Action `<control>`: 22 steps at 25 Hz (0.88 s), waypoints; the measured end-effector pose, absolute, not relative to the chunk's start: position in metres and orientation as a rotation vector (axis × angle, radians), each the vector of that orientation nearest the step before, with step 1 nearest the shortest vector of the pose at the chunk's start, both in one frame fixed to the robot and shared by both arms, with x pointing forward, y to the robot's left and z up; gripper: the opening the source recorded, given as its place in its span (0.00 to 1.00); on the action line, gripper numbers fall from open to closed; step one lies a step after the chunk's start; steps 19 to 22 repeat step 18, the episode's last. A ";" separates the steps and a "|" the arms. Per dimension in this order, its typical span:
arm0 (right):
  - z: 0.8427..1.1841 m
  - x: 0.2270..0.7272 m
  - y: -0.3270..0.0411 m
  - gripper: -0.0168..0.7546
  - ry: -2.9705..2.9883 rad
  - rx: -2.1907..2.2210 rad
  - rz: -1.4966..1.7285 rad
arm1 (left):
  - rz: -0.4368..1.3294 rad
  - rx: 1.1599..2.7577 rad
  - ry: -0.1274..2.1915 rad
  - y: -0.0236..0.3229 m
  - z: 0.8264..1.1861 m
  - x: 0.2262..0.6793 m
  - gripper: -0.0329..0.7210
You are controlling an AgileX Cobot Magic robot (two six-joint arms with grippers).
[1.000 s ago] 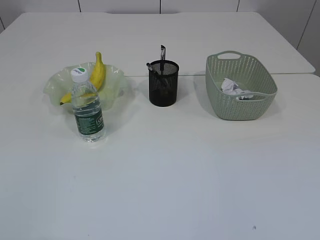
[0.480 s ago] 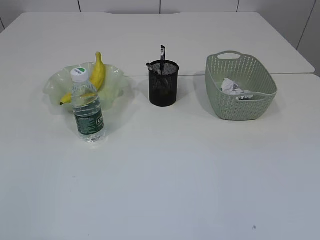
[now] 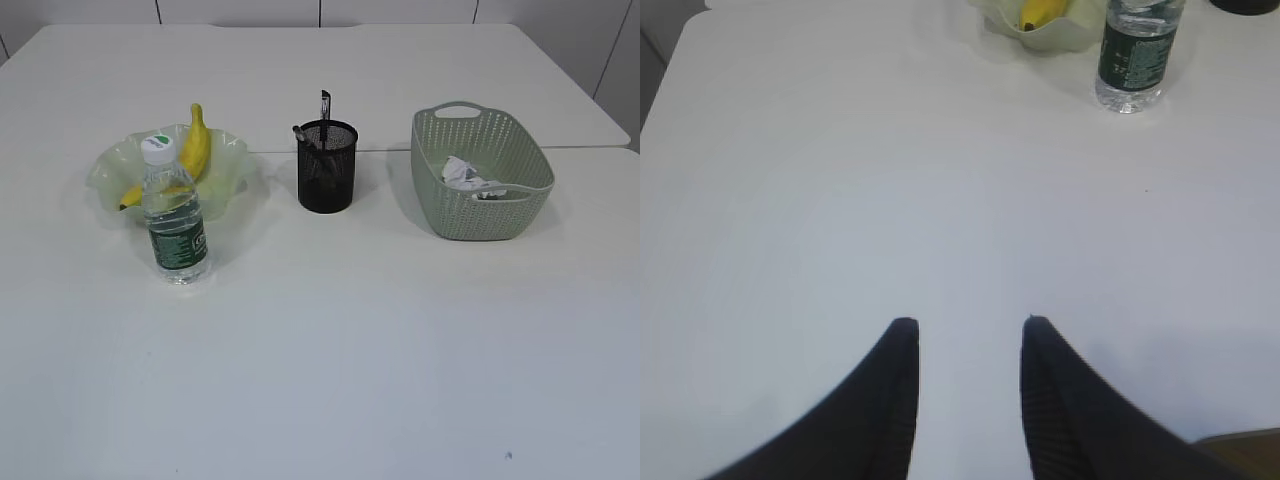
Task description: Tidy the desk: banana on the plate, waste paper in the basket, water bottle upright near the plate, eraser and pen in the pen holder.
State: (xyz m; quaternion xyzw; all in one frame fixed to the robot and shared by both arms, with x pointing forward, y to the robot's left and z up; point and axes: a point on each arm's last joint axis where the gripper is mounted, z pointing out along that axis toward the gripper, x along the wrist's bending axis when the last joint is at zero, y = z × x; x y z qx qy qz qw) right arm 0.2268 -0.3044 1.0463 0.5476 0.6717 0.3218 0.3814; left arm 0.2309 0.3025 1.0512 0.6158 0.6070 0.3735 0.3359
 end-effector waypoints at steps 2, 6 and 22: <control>1.046 0.227 -0.305 0.32 1.711 1.399 0.818 | 0.983 1.595 1.600 0.302 1.051 0.231 0.36; 1.046 0.227 -0.304 0.32 1.710 1.400 0.817 | 0.988 1.588 1.609 0.302 1.051 0.231 0.36; 1.046 0.227 -0.304 0.32 1.708 1.399 0.818 | 0.988 1.588 1.609 0.302 1.051 0.231 0.36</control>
